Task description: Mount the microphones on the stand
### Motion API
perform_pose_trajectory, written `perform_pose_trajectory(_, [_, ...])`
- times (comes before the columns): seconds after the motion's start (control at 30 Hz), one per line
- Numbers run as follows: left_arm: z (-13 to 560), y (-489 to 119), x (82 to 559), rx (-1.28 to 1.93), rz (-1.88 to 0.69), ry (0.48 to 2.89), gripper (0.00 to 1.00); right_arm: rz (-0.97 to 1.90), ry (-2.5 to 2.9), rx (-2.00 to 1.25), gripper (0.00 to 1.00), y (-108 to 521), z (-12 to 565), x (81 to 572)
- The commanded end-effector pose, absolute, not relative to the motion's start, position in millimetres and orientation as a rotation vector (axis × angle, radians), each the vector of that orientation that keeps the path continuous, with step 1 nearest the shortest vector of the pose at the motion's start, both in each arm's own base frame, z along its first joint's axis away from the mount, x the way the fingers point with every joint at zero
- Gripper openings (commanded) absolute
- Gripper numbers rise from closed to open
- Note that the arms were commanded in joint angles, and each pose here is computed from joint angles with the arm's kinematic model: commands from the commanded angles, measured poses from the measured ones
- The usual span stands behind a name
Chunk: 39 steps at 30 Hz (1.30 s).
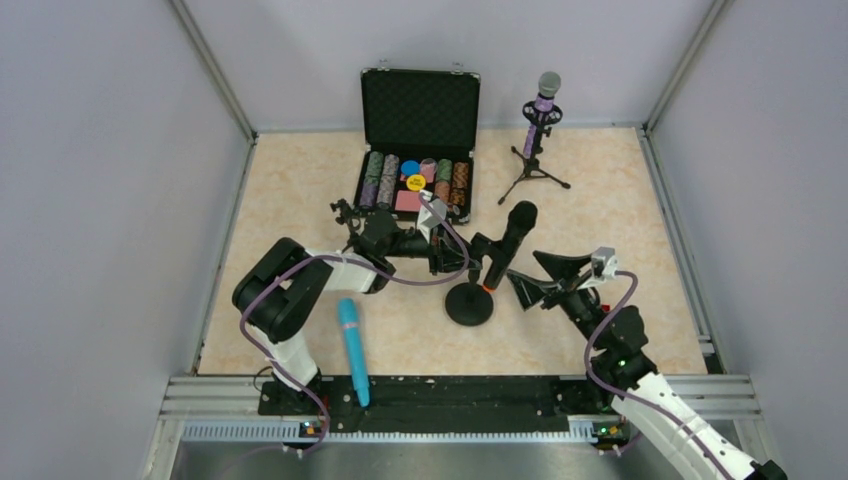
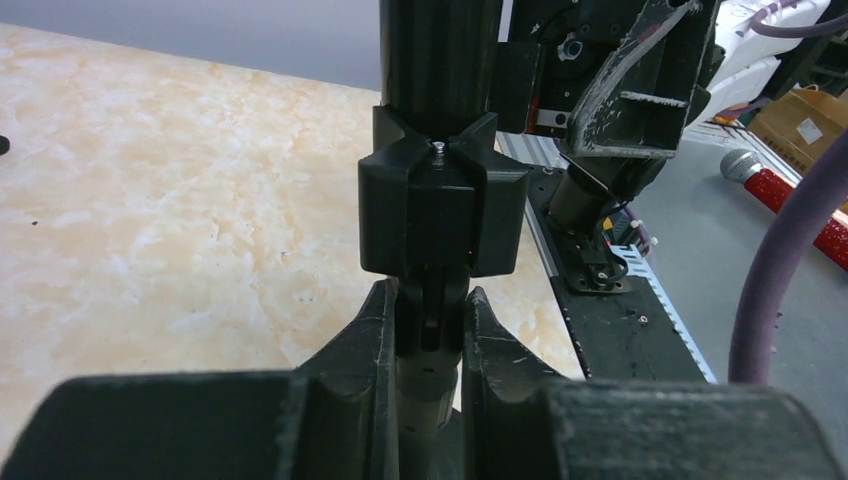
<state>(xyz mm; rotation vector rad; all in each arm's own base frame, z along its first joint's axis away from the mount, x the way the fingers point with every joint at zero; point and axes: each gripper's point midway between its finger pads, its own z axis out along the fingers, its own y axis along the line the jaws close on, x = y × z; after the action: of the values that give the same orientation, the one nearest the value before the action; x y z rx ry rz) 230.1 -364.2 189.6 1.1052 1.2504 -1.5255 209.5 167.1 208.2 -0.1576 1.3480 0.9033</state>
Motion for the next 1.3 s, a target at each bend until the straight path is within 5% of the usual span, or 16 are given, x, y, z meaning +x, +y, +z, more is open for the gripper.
perform_pose_trajectory(0.0, [211.5,-365.3,227.9,1.119,-1.519,1.168,0.0,0.892,1.311,-0.24,0.96,174.0,218.1,205.9])
perform_pose_trajectory(0.83, [298.2,-347.4,243.7,1.055,-1.2,1.026,0.0,0.864,1.222,-0.455,0.98,196.1,301.3,205.3])
perform_pose_trajectory(1.27, [368.7,-327.2,241.7,0.96,-1.071,0.928,0.0,0.891,1.259,-0.522,0.99,207.7,296.4,205.8])
